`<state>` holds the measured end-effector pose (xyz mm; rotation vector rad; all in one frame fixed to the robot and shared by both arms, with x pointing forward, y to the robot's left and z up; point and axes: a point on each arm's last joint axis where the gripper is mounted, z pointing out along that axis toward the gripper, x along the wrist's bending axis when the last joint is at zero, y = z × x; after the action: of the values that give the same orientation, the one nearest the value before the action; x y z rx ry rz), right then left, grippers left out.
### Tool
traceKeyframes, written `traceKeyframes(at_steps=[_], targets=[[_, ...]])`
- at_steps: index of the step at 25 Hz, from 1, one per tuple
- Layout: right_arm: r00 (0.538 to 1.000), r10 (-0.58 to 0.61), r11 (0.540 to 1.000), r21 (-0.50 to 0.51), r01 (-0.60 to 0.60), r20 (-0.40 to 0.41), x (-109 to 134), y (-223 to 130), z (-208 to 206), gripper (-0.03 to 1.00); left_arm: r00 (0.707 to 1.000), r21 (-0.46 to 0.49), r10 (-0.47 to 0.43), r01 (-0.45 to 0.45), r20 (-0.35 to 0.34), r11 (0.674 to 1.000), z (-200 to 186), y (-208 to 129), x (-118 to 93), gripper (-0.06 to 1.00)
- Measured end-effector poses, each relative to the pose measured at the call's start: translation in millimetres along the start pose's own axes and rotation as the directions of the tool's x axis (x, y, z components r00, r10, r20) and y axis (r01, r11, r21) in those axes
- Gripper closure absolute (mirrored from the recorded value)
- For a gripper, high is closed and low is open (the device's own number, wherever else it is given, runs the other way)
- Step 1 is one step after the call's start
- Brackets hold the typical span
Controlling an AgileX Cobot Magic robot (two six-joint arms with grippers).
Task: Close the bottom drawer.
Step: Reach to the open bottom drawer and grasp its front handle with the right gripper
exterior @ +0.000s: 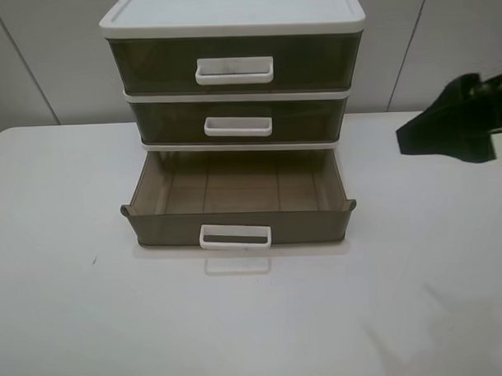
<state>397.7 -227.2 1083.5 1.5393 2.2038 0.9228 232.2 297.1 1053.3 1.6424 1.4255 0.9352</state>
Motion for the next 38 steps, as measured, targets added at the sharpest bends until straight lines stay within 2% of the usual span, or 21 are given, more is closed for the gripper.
traceKeyframes(at_steps=[5, 12, 15, 21, 25, 30, 38], targets=[[0.988, -0.029, 0.999, 0.037, 0.035, -0.153, 38.5, 5.6, 53.1, 0.15, 1.0, 0.0, 0.0, 0.0, 0.0, 1.0, 0.0, 0.0, 0.0, 0.23], [0.972, -0.035, 0.992, 0.109, 0.062, -0.234, 78.9, -12.2, 110.9, 0.15, 1.0, 0.0, 0.0, 0.0, 0.0, 1.0, 0.0, 0.0, 0.0, 0.23], [0.97, -0.046, 0.991, 0.11, 0.074, -0.239, 89.4, -17.1, 128.1, 0.15, 1.0, 0.0, 0.0, 0.0, 0.0, 1.0, 0.0, 0.0, 0.0, 0.23], [0.975, -0.002, 0.982, 0.183, 0.044, -0.222, 99.7, -27.7, 158.9, 0.15, 1.0, 0.0, 0.0, 0.0, 0.0, 1.0, 0.0, 0.0, 0.0, 0.23], [0.974, -0.01, 0.99, 0.133, 0.042, -0.227, 110.7, -30.5, 170.0, 0.15, 1.0, 0.0, 0.0, 0.0, 0.0, 1.0, 0.0, 0.0, 0.0, 0.23], [0.98, 0.023, 0.997, 0.075, -0.008, -0.199, 110.9, -30.8, 189.2, 0.15, 1.0, 0.0, 0.0, 0.0, 0.0, 1.0, 0.0, 0.0, 0.0, 0.23], [0.984, 0.027, 0.999, 0.044, -0.02, -0.178, 110.5, -34.3, 205.2, 0.15, 1.0, 0.0, 0.0, 0.0, 0.0, 1.0, 0.0, 0.0, 0.0, 0.23]])
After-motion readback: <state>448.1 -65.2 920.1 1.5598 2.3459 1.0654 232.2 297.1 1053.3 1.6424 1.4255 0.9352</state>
